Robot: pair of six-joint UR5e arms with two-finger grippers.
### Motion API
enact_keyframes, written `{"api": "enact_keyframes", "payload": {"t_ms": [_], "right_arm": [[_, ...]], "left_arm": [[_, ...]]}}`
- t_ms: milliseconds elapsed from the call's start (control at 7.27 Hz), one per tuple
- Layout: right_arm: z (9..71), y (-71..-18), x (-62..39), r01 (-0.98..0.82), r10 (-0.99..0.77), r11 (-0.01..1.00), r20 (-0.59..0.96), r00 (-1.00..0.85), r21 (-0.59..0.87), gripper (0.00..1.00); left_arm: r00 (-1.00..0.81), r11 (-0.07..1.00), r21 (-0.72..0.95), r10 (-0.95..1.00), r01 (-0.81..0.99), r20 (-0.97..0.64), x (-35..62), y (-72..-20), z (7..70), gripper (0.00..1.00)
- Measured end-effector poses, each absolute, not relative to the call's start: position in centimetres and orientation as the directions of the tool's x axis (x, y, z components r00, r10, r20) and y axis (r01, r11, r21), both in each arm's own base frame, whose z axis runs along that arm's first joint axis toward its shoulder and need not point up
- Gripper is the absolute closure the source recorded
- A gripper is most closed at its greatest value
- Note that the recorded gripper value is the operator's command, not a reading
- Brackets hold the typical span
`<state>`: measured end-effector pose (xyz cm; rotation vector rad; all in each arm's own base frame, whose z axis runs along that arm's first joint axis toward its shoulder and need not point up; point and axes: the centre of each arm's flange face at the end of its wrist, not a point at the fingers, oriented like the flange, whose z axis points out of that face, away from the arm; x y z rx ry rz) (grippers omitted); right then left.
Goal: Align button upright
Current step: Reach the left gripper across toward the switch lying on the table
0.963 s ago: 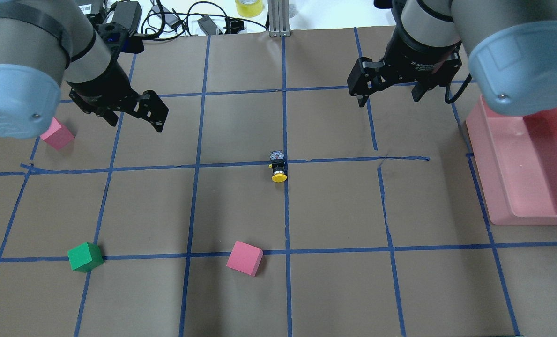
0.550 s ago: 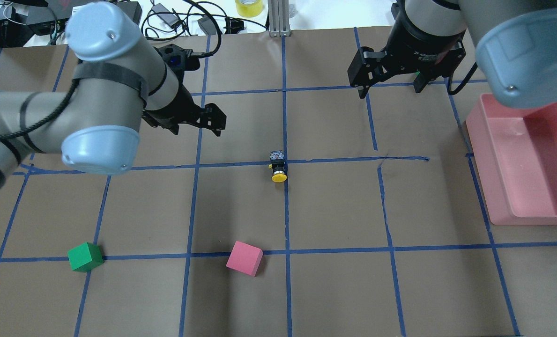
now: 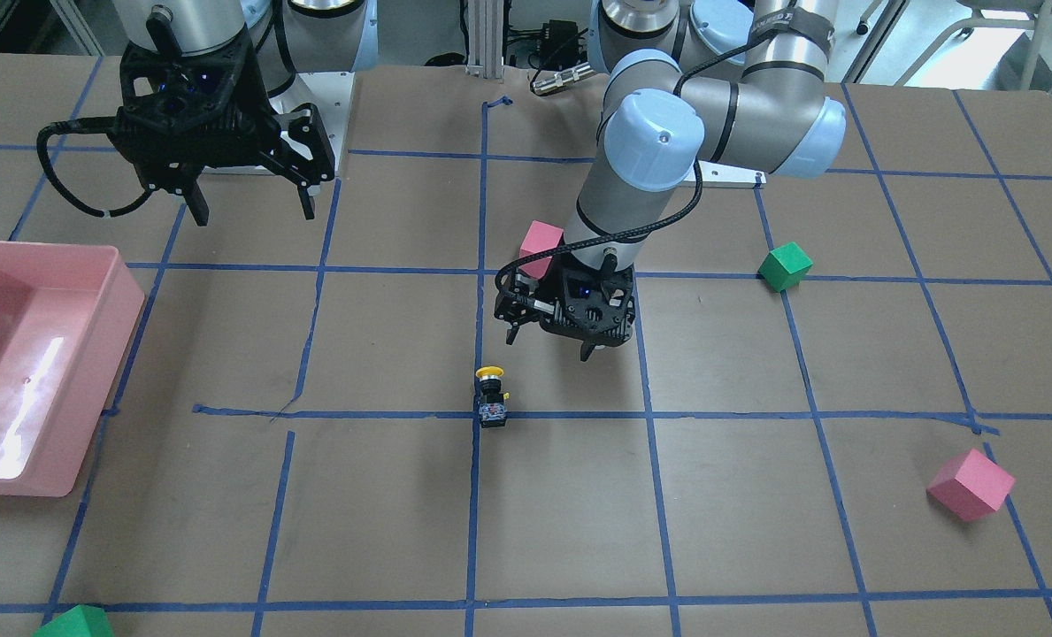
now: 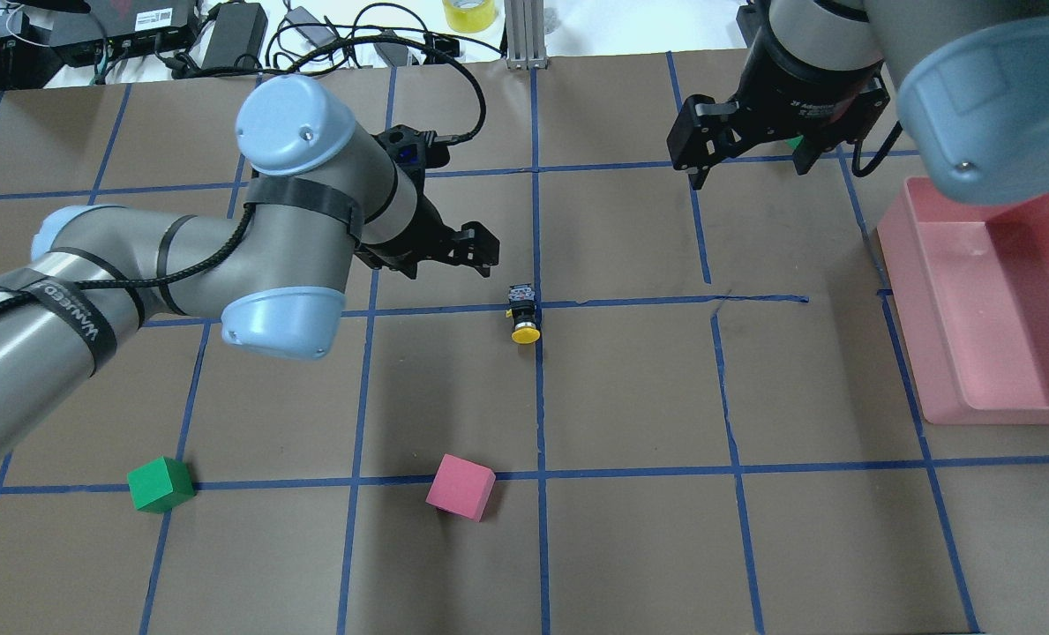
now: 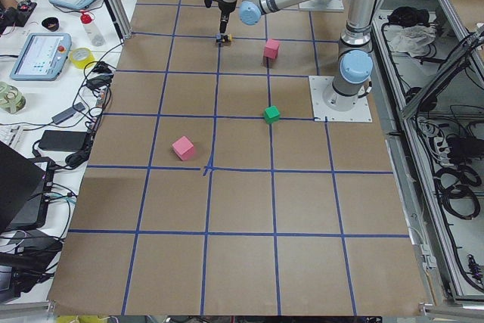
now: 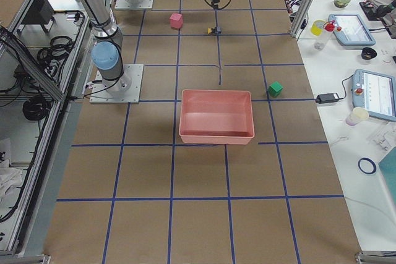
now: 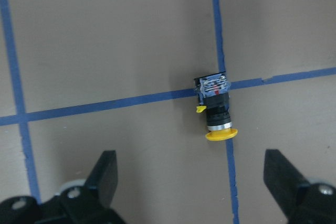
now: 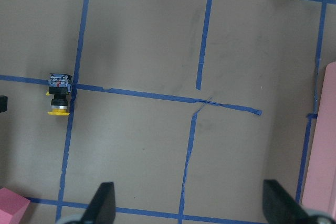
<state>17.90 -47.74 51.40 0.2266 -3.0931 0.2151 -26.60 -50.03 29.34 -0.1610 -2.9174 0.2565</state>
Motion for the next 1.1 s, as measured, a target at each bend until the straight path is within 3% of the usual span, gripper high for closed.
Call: {"api": "enact_keyframes", "payload": {"t_ms": [963, 1101], "right_arm": [[50.7, -47.7, 17.8, -0.163, -0.159, 0.980, 0.044, -0.986, -0.117, 0.00], [50.6, -47.7, 17.8, -0.162, -0.158, 0.980, 0.044, -0.986, -0.115, 0.00]], "left_arm": [[-0.974, 0.981, -0.166, 0.131, 0.100, 0.183, -30.4, -50.7, 19.2, 0.02], [-0.975, 0.983, -0.155, 0.126, 0.098, 0.183, -30.5, -50.8, 18.3, 0.07]]}}
